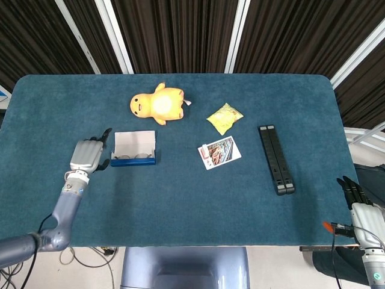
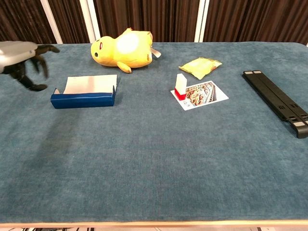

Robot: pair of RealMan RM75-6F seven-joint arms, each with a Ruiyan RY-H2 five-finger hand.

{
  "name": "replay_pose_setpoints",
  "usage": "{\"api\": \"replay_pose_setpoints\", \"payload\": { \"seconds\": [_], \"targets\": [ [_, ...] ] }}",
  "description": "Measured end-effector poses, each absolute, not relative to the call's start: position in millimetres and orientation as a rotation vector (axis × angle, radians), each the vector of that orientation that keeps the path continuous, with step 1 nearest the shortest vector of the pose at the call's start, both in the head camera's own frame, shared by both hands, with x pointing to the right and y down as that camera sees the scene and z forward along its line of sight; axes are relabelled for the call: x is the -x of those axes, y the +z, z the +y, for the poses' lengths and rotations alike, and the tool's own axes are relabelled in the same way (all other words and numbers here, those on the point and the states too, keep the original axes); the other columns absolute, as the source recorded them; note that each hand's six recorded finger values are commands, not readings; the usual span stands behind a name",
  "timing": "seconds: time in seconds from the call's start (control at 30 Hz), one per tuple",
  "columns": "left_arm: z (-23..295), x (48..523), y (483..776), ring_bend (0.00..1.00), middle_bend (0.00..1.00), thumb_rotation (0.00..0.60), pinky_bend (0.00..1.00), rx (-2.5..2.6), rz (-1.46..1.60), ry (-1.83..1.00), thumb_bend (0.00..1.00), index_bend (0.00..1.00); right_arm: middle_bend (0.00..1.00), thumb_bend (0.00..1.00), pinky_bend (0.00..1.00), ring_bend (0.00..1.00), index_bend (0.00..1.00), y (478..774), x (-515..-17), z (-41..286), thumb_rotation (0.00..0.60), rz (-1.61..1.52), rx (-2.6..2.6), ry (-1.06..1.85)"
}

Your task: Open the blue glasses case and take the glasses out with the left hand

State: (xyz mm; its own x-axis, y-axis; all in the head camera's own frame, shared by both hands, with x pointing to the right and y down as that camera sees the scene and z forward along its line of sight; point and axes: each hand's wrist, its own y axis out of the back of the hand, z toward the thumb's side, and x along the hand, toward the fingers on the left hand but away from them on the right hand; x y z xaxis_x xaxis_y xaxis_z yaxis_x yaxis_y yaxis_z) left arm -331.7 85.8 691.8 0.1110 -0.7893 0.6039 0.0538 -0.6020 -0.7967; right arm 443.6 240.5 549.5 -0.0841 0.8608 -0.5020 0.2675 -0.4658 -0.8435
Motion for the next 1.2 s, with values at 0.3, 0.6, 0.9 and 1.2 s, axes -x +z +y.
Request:
{"api": "replay_pose_setpoints", "payload": {
  "seconds": [0.3, 0.6, 0.9, 1.2],
  "targets": [
    [100, 328, 703, 0.76, 0.84, 0.600, 0.87, 1.802, 0.616, -1.603, 0.30, 0.19, 0.00, 0.15, 0.20, 0.00, 0.00, 549, -444, 241, 0.600, -1.222, 1.701, 1.585],
    [106, 327, 711, 0.77, 0.84, 0.600, 0.87, 1.808, 0.561, -1.629, 0.30, 0.22, 0.00, 0.15, 0.20, 0.00, 0.00, 550, -444, 241, 0.600, -1.222, 1.705, 1.586],
    [111, 333, 716, 0.78, 0.85, 0.600, 0.87, 1.801, 0.541, -1.665, 0.31, 0.24, 0.00, 0.15, 0.20, 0.00, 0.00, 550, -444, 241, 0.600, -1.223, 1.705, 1.587],
    [117, 342, 714, 0.79, 0.87, 0.600, 0.88, 1.797, 0.518, -1.696, 0.31, 0.31, 0.00, 0.15, 0.20, 0.00, 0.00, 549, -444, 241, 0.600, -1.224, 1.707, 1.586]
  ]
}}
